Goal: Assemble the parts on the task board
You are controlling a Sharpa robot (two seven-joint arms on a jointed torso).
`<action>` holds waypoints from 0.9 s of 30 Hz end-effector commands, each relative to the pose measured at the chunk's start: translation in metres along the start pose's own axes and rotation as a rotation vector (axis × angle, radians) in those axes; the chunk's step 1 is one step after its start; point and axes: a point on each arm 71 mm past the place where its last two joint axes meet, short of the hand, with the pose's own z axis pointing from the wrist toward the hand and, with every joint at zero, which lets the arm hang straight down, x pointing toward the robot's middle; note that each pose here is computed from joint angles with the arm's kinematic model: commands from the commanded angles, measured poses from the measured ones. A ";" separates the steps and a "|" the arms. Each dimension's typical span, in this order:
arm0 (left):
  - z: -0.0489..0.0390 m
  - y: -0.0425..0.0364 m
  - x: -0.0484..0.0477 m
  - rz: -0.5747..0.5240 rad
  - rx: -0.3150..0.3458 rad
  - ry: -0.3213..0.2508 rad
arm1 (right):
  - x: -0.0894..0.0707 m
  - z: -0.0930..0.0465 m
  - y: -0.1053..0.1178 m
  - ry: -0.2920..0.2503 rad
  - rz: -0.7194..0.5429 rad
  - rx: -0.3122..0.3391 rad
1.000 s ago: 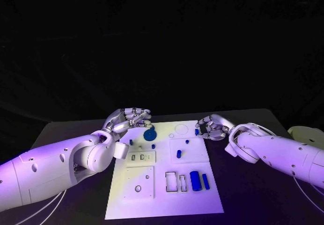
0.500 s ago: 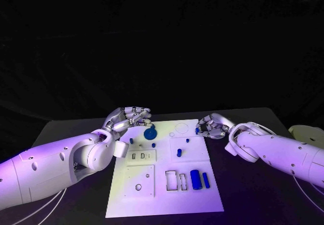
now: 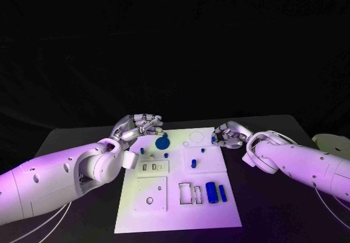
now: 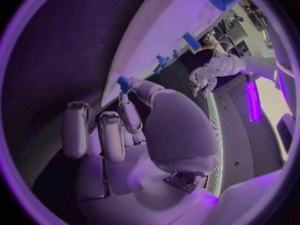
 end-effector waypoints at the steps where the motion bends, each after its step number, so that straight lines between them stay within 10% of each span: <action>1: 0.0000 -0.0009 0.0020 -0.011 0.006 0.012 | 0.002 0.000 0.000 0.018 -0.016 0.001; 27: -0.0009 -0.0013 0.0009 -0.010 0.003 0.011 | 0.005 0.004 0.002 0.000 -0.025 0.008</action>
